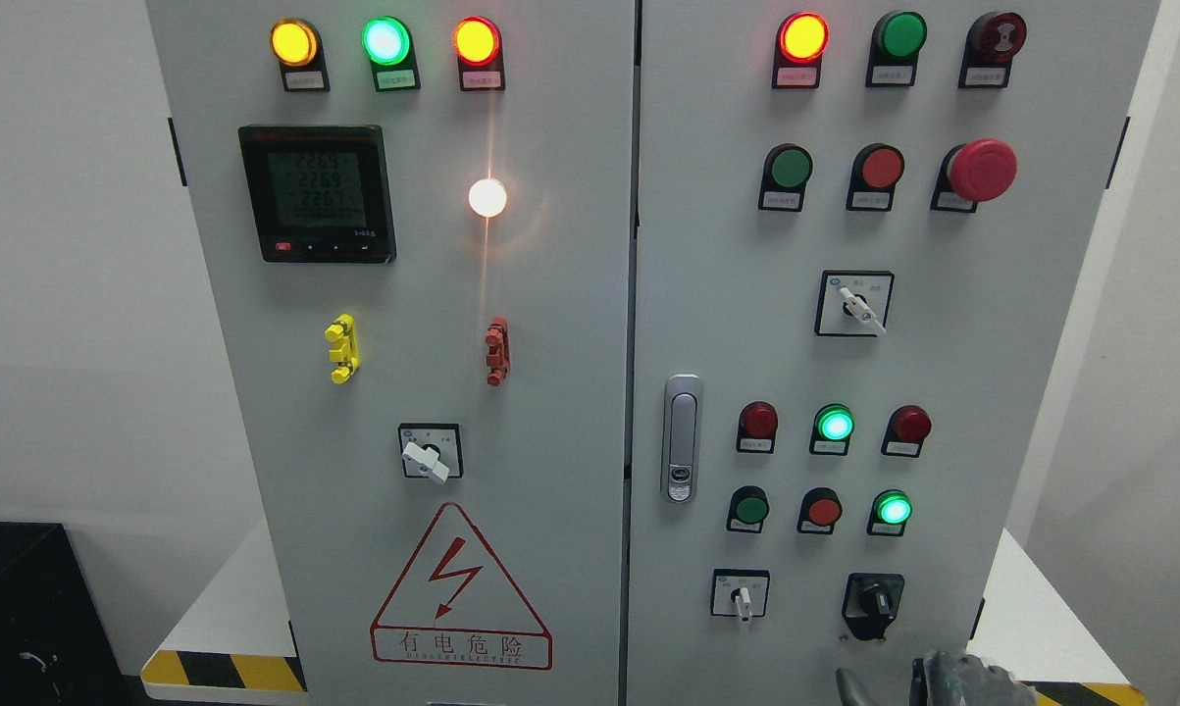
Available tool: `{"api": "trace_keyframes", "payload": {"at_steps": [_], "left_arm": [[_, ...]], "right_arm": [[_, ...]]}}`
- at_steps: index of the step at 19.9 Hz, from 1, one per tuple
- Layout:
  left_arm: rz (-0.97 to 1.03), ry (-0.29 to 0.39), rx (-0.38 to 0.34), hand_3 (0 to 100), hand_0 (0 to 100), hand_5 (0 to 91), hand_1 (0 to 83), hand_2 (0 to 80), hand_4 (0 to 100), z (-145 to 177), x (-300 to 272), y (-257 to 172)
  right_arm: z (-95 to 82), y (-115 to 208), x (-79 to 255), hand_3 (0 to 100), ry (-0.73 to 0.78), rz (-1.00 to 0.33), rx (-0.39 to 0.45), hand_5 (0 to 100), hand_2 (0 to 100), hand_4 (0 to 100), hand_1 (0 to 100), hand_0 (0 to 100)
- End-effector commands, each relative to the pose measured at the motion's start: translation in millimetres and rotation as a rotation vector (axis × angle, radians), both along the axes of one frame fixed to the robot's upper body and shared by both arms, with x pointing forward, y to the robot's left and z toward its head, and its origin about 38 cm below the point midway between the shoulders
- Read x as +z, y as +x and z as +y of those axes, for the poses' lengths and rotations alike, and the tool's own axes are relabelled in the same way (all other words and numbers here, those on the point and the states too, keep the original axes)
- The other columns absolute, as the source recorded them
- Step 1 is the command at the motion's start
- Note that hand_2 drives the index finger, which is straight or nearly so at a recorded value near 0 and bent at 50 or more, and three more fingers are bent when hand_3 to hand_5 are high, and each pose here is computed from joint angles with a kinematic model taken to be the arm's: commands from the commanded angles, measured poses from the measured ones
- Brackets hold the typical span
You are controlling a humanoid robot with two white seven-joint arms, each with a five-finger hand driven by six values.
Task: Flip black knob to close circuit
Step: 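Reach the right hand up to the black rotary knob at the bottom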
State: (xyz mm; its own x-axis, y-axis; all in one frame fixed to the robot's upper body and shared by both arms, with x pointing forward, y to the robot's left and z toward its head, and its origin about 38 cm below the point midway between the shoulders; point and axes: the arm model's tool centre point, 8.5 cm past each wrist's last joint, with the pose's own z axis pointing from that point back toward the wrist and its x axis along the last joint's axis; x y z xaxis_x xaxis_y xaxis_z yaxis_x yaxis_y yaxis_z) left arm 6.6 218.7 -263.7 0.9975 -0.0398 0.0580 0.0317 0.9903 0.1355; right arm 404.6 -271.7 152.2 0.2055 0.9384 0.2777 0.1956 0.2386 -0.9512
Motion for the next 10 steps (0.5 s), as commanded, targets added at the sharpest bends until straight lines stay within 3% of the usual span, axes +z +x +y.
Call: {"api": "trace_keyframes", "payload": {"at_steps": [1, 10], "left_arm": [[-0.007, -0.004, 0.002, 0, 12, 0.0, 55.6, 0.0, 0, -1.6, -0.5, -4.4], [-0.007, -0.004, 0.003, 0, 12, 0.0, 55.6, 0.0, 0, -1.6, -0.5, -4.4]], "right_arm": [[-6.8, 2.5, 14.6, 100, -0.015, -0.035, -0.019, 99, 92, 93, 0, 0], [-10.5, 12.9, 16.0, 100, -0.020, -0.023, -0.043, 99, 92, 93, 0, 0]]}}
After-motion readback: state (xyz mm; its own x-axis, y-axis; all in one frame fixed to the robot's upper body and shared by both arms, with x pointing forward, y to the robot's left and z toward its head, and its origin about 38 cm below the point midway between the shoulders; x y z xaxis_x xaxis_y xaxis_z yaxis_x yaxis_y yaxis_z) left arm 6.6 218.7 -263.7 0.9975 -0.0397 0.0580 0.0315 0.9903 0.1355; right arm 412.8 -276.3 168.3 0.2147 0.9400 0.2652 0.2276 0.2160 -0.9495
